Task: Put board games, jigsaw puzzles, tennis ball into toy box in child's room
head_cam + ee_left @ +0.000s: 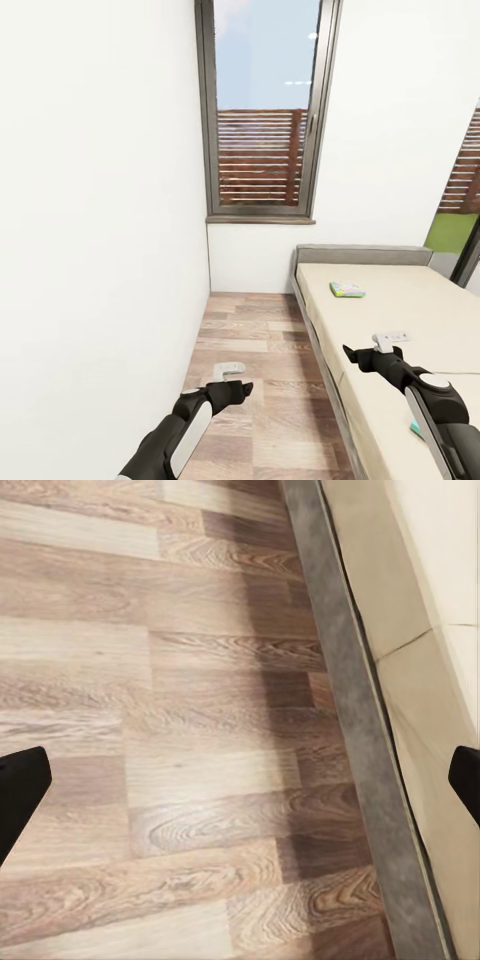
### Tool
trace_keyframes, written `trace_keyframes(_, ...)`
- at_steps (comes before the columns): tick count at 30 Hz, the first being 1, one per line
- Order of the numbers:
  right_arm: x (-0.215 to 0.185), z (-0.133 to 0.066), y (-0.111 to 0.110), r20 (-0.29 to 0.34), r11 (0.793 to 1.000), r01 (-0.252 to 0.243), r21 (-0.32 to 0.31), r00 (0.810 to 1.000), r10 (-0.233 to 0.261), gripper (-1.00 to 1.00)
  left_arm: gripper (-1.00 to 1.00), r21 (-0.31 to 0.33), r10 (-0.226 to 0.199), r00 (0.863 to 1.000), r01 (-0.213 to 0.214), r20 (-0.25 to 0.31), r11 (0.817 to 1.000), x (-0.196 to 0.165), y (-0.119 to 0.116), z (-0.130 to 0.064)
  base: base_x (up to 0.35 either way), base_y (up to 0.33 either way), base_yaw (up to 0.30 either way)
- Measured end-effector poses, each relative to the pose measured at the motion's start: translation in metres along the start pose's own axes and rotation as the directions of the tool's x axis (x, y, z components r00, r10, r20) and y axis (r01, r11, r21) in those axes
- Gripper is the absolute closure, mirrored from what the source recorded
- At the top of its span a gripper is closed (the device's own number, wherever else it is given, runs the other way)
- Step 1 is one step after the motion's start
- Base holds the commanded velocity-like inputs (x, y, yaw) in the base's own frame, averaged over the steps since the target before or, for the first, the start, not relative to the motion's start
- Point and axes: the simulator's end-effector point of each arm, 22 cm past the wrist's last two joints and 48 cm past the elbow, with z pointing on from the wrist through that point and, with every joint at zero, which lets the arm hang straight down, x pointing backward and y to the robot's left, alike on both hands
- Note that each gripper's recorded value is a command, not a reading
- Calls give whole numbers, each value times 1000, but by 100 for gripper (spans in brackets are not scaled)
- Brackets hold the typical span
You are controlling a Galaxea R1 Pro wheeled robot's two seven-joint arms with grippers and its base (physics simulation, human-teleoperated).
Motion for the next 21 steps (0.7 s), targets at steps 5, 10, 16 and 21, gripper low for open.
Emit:
trace_keyframes(5, 0, 0, 0, 1, 1000, 0, 0, 1000, 0, -100, -100, 1, 0, 1000, 0, 0, 1000, 0, 0, 0, 37, -14, -2)
trace_keyframes(10, -1, 0, 0, 2, 1000, 0, -1, 1000, 0, -100, -100, 0, 1, 1000, -1, 0, 1000, 0, 0, 0, 227, -110, 0)
trace_keyframes(16, -1, -1, 0, 2, 1000, 0, -1, 1000, 0, -100, -100, 0, 1, 1000, -1, 1, 1000, 0, 0, -1, 309, -110, 0)
trace_keyframes(21, -1, -1, 0, 2, 1000, 0, -1, 1000, 0, -100, -100, 1, 1, 1000, -1, 0, 1000, 0, 0, -1, 328, -88, 0)
